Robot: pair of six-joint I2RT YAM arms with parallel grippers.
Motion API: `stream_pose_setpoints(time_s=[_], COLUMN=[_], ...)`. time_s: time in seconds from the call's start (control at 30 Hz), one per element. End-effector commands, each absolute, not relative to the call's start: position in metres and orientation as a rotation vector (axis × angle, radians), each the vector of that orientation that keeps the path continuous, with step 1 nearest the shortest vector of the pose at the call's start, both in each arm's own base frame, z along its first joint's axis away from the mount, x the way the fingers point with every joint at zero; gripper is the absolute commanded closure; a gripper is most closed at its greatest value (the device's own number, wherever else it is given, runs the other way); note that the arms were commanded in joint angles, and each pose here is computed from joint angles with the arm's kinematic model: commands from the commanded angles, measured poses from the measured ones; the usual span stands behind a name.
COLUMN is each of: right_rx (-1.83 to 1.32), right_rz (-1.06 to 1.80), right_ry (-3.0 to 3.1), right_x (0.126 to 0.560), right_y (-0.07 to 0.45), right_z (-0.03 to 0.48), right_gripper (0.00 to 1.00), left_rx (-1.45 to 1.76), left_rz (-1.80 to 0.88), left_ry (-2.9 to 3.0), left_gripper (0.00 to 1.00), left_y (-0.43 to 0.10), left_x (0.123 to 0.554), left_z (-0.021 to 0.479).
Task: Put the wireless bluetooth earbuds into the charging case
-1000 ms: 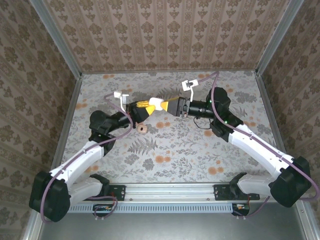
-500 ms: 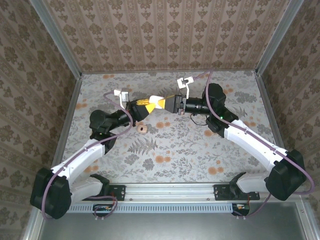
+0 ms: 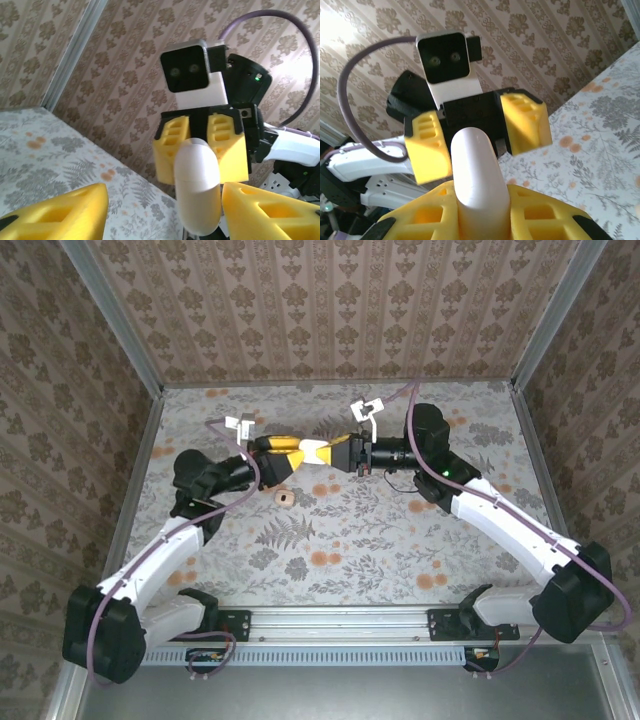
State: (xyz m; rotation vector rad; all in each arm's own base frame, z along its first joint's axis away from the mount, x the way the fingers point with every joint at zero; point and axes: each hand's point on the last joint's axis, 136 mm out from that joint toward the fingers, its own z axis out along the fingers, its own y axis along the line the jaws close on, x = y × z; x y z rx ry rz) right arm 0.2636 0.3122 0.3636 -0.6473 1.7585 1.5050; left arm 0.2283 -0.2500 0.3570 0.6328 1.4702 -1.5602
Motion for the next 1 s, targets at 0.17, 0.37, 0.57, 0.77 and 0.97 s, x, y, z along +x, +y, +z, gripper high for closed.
stream_pose_setpoints(time_s=[0.17, 0.37, 0.57, 0.77, 0.97], right_rx=[-0.741, -0.744, -0.741, -0.742, -0.696], right_rz=[1.399, 1.403, 1.403, 1.407, 1.386], right_ry=[1.723, 1.721, 1.718, 1.716, 1.749], right_x=[0.254, 0.254, 0.254, 0.254, 0.261], right_y=[0.305, 0.306, 0.306, 0.306, 0.305], right_z=[0.375, 0.375, 0.376, 0.377, 0.373], right_gripper=[0.87, 0.87, 0.87, 0.86, 0.78], left_rx=[0.831, 0.86, 0.845, 0.871, 0.895], left_rz=[-1.567, -1.592, -1.598, -1.628, -1.625], left_ry=[1.44, 1.429, 1.44, 1.436, 1.446], left_gripper=[0.39, 0.41, 0.47, 0.57, 0.92], left_y=[-0.252, -0.264, -0.268, -0.276, -0.278], left_x=[0.201, 0.199, 0.209, 0.203, 0.203], left_z=[0.37, 0.37, 0.365, 0.364, 0.36])
